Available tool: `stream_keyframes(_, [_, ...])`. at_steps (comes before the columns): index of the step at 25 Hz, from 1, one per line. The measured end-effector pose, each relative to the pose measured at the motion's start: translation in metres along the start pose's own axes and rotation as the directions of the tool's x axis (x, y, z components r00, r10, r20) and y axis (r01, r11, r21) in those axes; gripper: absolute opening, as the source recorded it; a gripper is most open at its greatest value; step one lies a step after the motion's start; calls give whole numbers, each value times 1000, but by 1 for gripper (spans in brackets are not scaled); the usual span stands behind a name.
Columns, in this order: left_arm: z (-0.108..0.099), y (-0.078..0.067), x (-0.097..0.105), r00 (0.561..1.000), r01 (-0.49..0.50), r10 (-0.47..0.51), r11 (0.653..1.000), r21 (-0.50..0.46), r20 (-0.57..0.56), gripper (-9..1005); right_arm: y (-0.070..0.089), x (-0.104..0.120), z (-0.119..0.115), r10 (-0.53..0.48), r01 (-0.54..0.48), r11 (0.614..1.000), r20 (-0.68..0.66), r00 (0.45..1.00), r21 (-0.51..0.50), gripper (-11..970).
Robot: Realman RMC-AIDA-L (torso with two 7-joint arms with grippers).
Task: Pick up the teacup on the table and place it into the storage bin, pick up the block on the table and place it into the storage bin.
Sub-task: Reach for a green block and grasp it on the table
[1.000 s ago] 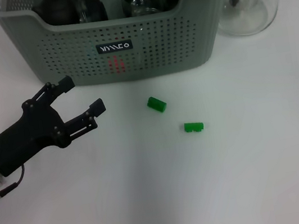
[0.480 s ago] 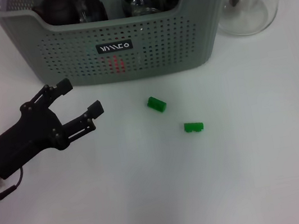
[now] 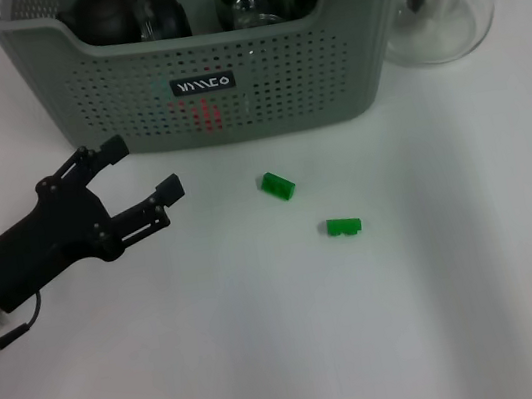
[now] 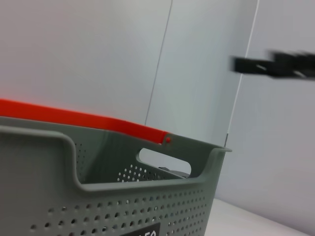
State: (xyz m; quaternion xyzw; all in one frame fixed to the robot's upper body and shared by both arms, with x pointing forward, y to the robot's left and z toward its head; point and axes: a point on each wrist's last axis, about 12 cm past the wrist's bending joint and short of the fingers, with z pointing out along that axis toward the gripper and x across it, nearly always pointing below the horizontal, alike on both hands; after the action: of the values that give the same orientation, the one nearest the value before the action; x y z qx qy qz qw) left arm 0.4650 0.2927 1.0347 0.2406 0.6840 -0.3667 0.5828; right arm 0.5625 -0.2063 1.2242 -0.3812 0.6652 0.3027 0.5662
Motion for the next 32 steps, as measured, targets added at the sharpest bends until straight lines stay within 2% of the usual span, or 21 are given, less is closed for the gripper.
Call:
stream_keyframes(3, [2,2,-2,1000,-7,7,1000,4,0,948,8,14,-34,-18,6,996,-140,990,-86,900])
stream_keyframes(5, [3,3,-4,1000,-9,9,1000,6,0,948,13,26,-48,-17,-25,989,-280,960,-147,885])
stream_keyframes(7, [4,4,-4,1000,-11,11,1000,4,-3,948,14,35,-51,-23,-49,984,-388,921,-173,869])
stream_keyframes(9, [5,6,-4,1000,-13,13,1000,-1,-7,948,14,46,-43,-27,-70,983,-515,857,-168,854])
stream_keyframes(12, [7,6,-4,1000,-16,16,1000,-3,-10,948,15,57,-20,-57,-78,980,-638,768,-181,831])
stream_keyframes(15, [7,6,-4,1000,-16,16,1000,-3,-9,948,19,61,9,-122,-81,964,-692,712,-253,813])
stream_keyframes(18, [6,5,-3,1000,-14,14,1000,-5,-10,948,18,62,31,-165,-68,957,-724,670,-282,805])
stream_keyframes(22, [4,4,-1,1000,-8,8,1000,-11,-12,948,15,63,50,-170,-40,968,-762,625,-249,787])
stream_keyframes(27, [4,3,-1,1000,-7,7,1000,-12,-12,948,20,69,67,-216,-30,958,-787,578,-285,663])
stream_keyframes(32, [5,4,-1,1000,-8,8,1000,-10,-11,948,26,75,79,-258,7,951,-776,575,-311,512])
